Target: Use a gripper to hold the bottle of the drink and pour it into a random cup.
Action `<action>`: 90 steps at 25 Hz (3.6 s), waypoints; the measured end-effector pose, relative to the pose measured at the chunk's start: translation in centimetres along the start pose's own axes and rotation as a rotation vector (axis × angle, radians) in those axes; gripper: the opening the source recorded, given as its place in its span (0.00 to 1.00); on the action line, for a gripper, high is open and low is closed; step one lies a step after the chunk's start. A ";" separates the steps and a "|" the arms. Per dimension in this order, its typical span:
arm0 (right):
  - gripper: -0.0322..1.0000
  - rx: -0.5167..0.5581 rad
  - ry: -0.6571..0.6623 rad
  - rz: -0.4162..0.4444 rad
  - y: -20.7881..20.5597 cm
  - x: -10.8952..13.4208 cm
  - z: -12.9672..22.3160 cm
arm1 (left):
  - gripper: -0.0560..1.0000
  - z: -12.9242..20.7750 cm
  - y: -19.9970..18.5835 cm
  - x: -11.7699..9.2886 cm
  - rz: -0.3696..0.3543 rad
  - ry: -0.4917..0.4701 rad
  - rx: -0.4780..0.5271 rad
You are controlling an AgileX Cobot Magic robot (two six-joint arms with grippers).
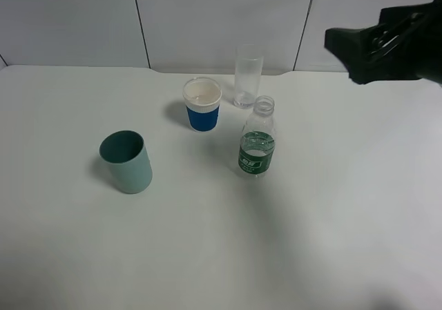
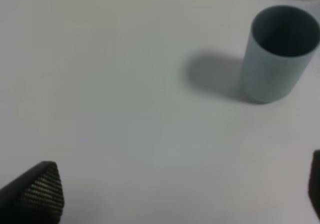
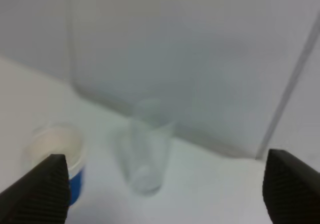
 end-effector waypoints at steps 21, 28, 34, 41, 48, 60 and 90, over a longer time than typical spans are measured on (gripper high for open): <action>0.78 0.062 -0.002 0.151 -9.1 -3.2 -1.8 | 0.99 0.0 0.0 0.0 0.000 0.000 0.000; 0.78 0.026 -0.012 0.140 -12.7 -2.3 -2.2 | 0.99 0.0 0.0 0.0 0.000 0.000 0.000; 0.78 0.116 -0.031 0.103 -15.5 -1.1 -0.4 | 0.99 0.0 0.0 0.0 0.000 0.000 0.000; 0.78 0.190 0.022 0.082 -17.9 0.0 1.4 | 0.99 0.0 0.0 0.0 0.000 0.000 0.000; 0.78 0.221 0.029 0.079 -20.0 1.1 3.3 | 0.99 0.0 0.0 0.0 0.000 0.000 0.000; 0.78 0.353 0.048 0.076 -20.7 1.3 5.3 | 0.99 0.0 0.0 0.0 0.000 0.000 0.000; 0.78 0.348 0.137 -0.007 -19.7 2.9 6.0 | 0.99 0.0 0.0 0.0 0.000 0.000 0.000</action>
Point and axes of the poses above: a point on each arm's last joint axis where the gripper is mounted, y pointing out along that axis toward the gripper, x along the wrist's bending axis when the last joint is at zero, z = x × y, the point moved 5 cm from there along y, pointing out along that axis toward the gripper, and after that the axes turned 15 degrees about -y, right-handed, at the moved point
